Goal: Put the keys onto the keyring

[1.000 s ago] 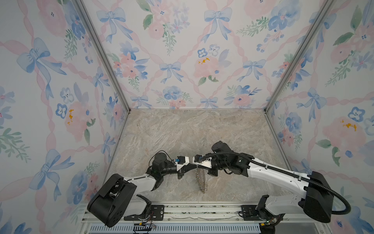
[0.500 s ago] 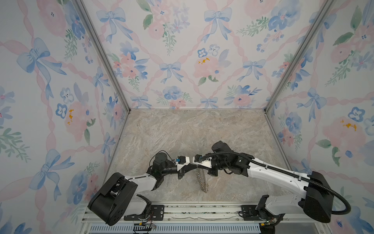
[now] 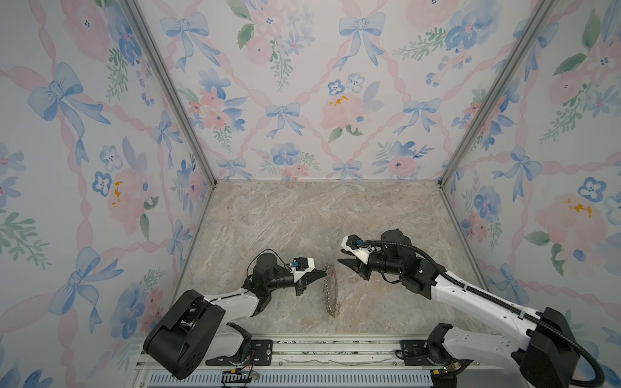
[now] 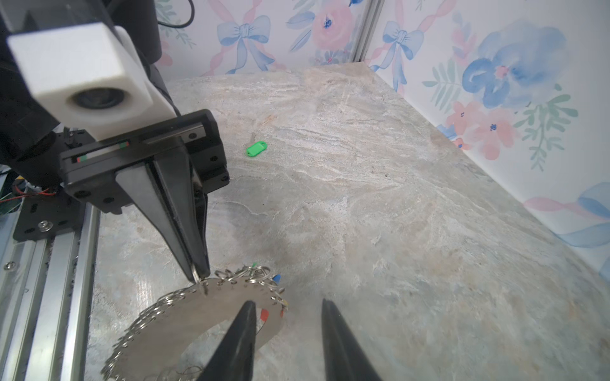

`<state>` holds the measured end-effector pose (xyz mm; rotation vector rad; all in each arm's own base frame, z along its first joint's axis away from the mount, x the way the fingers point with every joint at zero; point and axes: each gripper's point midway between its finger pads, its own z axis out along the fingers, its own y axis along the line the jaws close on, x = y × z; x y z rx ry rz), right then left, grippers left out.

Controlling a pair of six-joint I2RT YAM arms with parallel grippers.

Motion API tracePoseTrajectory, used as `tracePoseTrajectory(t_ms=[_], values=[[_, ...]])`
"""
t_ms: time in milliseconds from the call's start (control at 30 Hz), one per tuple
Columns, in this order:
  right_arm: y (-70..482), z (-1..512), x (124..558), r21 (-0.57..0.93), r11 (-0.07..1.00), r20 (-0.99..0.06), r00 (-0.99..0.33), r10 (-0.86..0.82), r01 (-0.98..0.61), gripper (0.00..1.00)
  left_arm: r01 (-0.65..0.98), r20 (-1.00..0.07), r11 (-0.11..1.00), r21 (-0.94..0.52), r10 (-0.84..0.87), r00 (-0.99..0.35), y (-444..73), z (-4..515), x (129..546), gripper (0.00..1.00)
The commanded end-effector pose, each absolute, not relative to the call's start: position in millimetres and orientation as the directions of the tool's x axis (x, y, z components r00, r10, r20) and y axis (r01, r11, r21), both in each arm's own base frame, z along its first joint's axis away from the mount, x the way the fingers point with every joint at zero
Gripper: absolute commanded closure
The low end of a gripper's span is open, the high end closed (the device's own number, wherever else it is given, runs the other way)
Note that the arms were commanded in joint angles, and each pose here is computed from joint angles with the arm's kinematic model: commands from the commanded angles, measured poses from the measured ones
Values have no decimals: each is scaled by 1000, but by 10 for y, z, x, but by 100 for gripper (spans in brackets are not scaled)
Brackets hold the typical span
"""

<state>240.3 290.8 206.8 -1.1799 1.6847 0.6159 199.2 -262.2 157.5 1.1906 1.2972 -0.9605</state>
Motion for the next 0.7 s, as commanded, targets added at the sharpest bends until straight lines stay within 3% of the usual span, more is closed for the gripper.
tracePoseTrajectory(t_ms=[0, 233, 300, 433, 567, 667], values=[[2813, 2082, 2654, -36, 544, -928, -174, -329, -838, 63, 963, -991, 236, 128, 66, 115, -2586, 1765, 2046, 100], [2506, 1944, 3271, 207, 777, -896, -435, -94, -594, 55, 846, -996, 533, 4, -71, 49, -2308, 2187, 2439, 100], [2533, 1808, 3363, 270, 790, -861, -505, -57, -550, 46, 795, -992, 606, -10, -109, 70, -2175, 2315, 2495, 100], [2721, 1507, 3466, 328, 799, -801, -597, -48, -504, 40, 694, -979, 720, -12, -150, 138, -1922, 2640, 2560, 100], [3013, 1379, 3540, 368, 793, -781, -624, -20, -486, 27, 529, -961, 846, -58, -190, 199, -1556, 2969, 2664, 100], [3343, 1265, 3567, 370, 785, -763, -645, -48, -496, 24, 439, -952, 893, -98, -212, 220, -1363, 3162, 2713, 100]])
